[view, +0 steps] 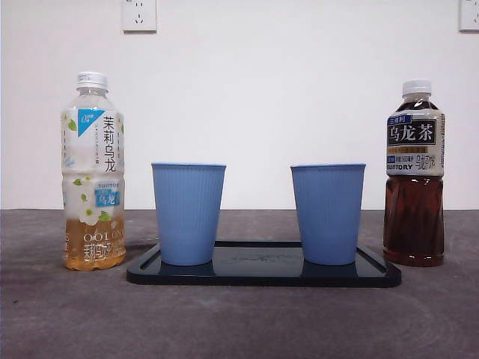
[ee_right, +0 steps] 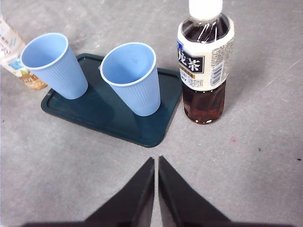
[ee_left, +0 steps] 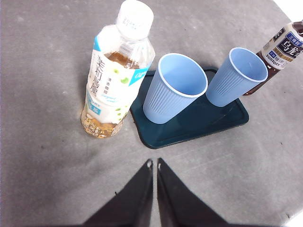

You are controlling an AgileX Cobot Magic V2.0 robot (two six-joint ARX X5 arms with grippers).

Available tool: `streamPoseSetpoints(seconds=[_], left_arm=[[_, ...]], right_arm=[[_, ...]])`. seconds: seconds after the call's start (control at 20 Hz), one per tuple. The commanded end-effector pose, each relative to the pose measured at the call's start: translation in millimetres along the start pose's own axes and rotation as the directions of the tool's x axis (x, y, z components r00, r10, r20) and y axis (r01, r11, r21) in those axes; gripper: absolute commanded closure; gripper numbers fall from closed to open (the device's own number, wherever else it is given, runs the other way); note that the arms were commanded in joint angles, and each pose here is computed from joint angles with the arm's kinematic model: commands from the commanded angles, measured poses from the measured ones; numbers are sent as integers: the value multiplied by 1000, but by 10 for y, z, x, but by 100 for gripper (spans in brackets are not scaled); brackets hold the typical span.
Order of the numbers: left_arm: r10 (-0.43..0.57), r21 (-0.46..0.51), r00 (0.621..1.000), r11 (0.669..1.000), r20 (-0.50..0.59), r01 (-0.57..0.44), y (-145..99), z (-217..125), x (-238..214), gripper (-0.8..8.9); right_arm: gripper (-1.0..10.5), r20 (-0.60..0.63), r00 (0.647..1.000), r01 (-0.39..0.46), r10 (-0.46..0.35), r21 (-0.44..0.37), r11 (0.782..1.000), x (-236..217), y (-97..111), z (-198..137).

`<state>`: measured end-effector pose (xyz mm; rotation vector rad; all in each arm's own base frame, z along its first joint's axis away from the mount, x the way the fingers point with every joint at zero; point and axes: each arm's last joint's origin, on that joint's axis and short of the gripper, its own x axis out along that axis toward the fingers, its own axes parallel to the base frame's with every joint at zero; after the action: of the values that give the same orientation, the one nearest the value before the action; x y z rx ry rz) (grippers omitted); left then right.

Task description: Pour the drink into the cup

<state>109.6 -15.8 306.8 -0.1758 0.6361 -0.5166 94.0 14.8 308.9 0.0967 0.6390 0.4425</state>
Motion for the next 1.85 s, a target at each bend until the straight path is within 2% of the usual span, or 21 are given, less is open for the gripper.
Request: streamPoseSetpoints(seconds=[0.05,0.15,0.25,0.45,0.7,0.8,1.1,1.3,1.5,1.75,1.85], left_arm=[[-6,35,1000,999,24,5,-24,57,-34,701],[-6,35,1000,999,24,5,-24,57,-34,508],[-6,35,1000,999,24,5,-24,57,-34,393],[-7,33,1000,999,24,7,-26,57,-33,392],[-12,37,1000,999,22,11,-32,57,-31,392],[-12,37,1000,999,22,11,-32,57,-31,392],[-14,38,1000,999,22,13,-34,58,-30,392],[-23,44,1000,999,19,22,-45,57,-25,392],[-29,48,999,998,16,28,-52,55,-22,392],[-29,48,999,998,16,28,-53,55,-22,392],[-29,48,999,998,16,28,-53,55,-22,392]], right_arm=[[883,16,1000,-4,4,-24,1000,-26,14,38],[714,16,1000,-4,4,-21,1000,-26,14,38],[610,16,1000,-3,4,-10,1000,-26,14,38],[557,14,1000,-22,22,37,999,35,11,14],[520,82,994,-90,78,168,982,435,-54,-149],[517,139,990,-65,38,197,978,621,-61,-227],[512,221,973,34,-70,164,986,1122,-25,-494],[512,238,961,112,-143,139,984,1371,-78,-583],[512,267,950,136,-161,108,985,1575,-115,-551],[512,286,935,175,-209,140,975,1806,-273,-553],[512,303,931,166,-204,147,975,1875,-333,-551]])
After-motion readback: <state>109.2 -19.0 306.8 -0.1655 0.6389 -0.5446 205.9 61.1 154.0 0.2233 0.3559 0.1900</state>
